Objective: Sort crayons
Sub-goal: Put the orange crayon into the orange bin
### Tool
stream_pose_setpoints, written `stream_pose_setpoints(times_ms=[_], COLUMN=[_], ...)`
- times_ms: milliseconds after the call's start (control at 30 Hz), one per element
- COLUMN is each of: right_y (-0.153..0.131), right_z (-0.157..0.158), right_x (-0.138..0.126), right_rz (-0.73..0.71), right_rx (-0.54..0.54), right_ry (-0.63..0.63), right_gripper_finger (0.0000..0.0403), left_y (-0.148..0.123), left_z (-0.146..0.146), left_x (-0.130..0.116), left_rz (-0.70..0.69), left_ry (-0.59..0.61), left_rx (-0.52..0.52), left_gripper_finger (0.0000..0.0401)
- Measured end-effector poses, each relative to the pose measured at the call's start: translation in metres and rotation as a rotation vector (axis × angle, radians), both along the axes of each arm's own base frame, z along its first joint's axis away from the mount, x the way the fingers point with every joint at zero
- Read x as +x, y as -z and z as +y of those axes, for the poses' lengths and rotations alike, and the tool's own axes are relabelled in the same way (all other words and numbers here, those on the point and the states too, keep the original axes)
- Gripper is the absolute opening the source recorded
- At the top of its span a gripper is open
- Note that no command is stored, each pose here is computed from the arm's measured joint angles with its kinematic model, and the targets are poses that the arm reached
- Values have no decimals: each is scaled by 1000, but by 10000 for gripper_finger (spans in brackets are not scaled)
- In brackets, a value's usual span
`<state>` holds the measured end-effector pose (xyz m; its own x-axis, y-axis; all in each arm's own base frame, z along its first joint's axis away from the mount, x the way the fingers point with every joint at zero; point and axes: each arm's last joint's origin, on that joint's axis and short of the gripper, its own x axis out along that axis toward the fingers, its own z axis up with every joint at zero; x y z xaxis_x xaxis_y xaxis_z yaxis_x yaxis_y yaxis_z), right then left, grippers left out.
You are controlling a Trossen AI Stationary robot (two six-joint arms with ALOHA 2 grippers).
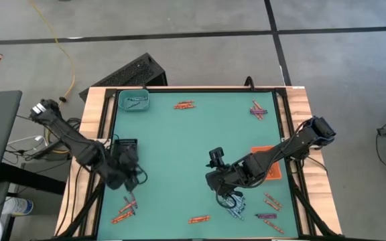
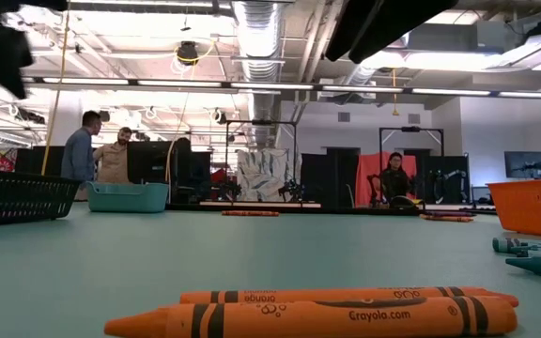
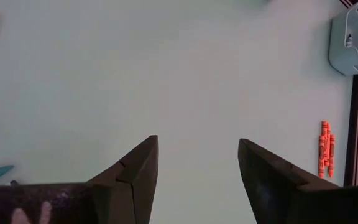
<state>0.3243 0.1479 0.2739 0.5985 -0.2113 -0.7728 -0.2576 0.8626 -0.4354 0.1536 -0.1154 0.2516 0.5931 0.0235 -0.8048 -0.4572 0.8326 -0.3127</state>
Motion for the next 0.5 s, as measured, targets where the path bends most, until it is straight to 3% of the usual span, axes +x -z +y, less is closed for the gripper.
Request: stream_pose_setpoints(times_ms=[300, 500], right_y=[0, 0], right_z=[0, 0], right_x=[0, 0], right_rz=[5, 2], right_rx=[-12, -11], right_ry=[-18, -19], right_gripper_finger=[214, 214], left_y=[40, 44], left_z=[-60, -101], left_x=[0, 3], left_rz=[168, 185], left_ry=[89, 129], left_rx=[-106, -62], left_gripper_finger=[138, 138])
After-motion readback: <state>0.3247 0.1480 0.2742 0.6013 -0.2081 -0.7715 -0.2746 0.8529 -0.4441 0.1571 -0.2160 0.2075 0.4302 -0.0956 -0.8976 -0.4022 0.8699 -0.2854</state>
